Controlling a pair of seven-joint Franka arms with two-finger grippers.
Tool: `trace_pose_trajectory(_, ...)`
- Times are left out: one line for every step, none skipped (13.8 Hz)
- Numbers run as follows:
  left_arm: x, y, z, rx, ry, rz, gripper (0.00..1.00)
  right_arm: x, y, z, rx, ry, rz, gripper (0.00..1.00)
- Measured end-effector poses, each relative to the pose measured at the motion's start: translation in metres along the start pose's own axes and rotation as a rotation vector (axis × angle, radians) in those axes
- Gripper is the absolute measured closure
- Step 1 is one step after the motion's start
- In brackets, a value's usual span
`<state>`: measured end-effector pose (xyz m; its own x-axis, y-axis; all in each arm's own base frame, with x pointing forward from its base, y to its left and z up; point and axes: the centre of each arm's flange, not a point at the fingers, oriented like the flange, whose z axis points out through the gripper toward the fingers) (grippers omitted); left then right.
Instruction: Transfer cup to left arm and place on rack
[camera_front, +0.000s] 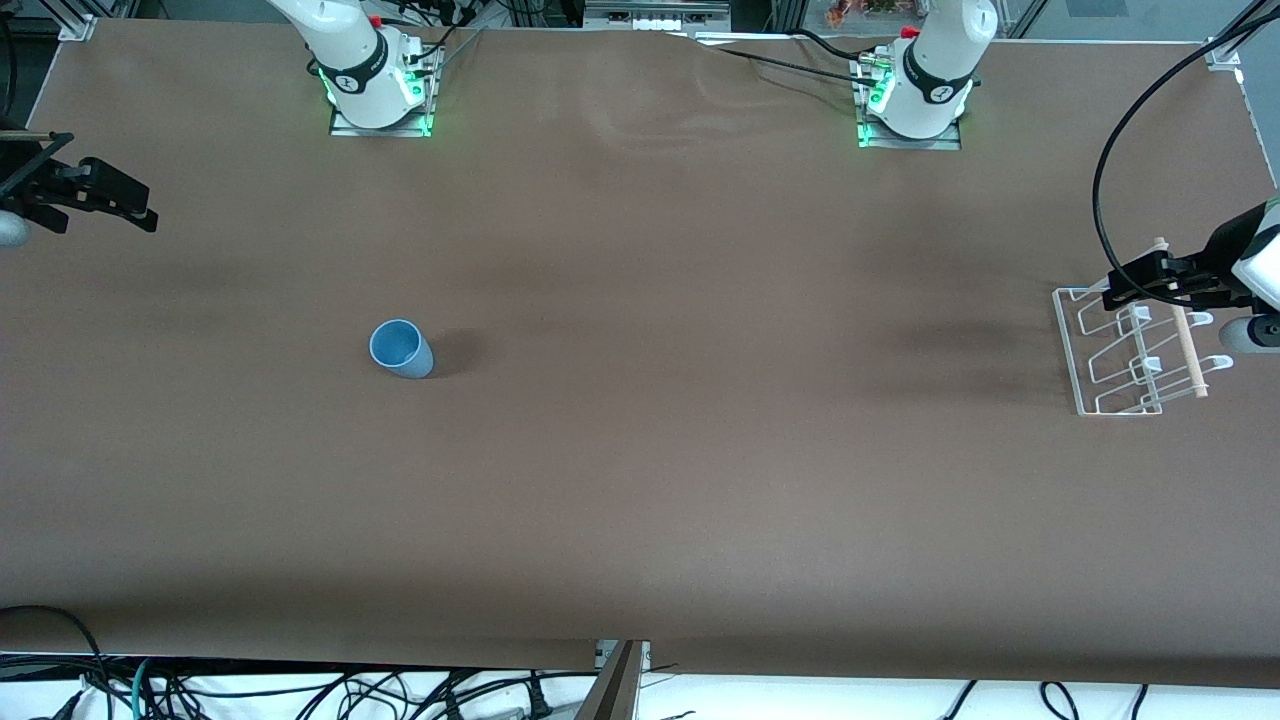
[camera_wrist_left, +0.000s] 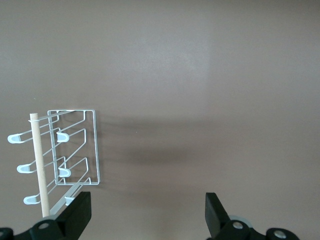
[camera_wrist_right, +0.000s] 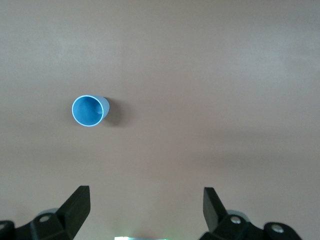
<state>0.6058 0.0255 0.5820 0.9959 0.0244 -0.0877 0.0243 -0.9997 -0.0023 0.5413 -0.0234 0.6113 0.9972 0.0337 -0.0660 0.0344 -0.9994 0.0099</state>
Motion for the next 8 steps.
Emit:
trace_pose_trajectory(0.0,-0.0002,0.0,0.0,0.0,0.0,0.0,-0.0005,-0.0001,0.0004,0.0,-0.005,0.0,0.0)
trace_pose_trajectory(0.0,-0.0001,0.0,0.0,0.0,0.0,0.0,-0.0007,-0.0001,0.0006,0.0,-0.007,0.0,0.0)
trace_pose_trajectory(0.0,-0.0002,0.0,0.0,0.0,0.0,0.0,-0.0008,-0.0002,0.0006,0.001,-0.007,0.0,0.0)
trace_pose_trajectory(0.0,-0.0002,0.0,0.0,0.0,0.0,0.0,-0.0008,-0.0002,0.0007,0.001,-0.008,0.0,0.0)
trace_pose_trajectory(0.0,-0.0002,0.0,0.0,0.0,0.0,0.0,-0.0008,-0.0002,0.0007,0.001,-0.008,0.0,0.0)
trace_pose_trajectory(0.0,-0.0003,0.0,0.0,0.0,0.0,0.0,-0.0008,-0.0002,0.0007,0.001,-0.008,0.0,0.0)
trace_pose_trajectory(0.0,-0.0004,0.0,0.0,0.0,-0.001,0.0,-0.0008,-0.0002,0.0007,0.001,-0.008,0.0,0.0)
trace_pose_trajectory(0.0,-0.0004,0.0,0.0,0.0,-0.001,0.0,-0.0008,-0.0002,0.0007,0.001,-0.008,0.0,0.0)
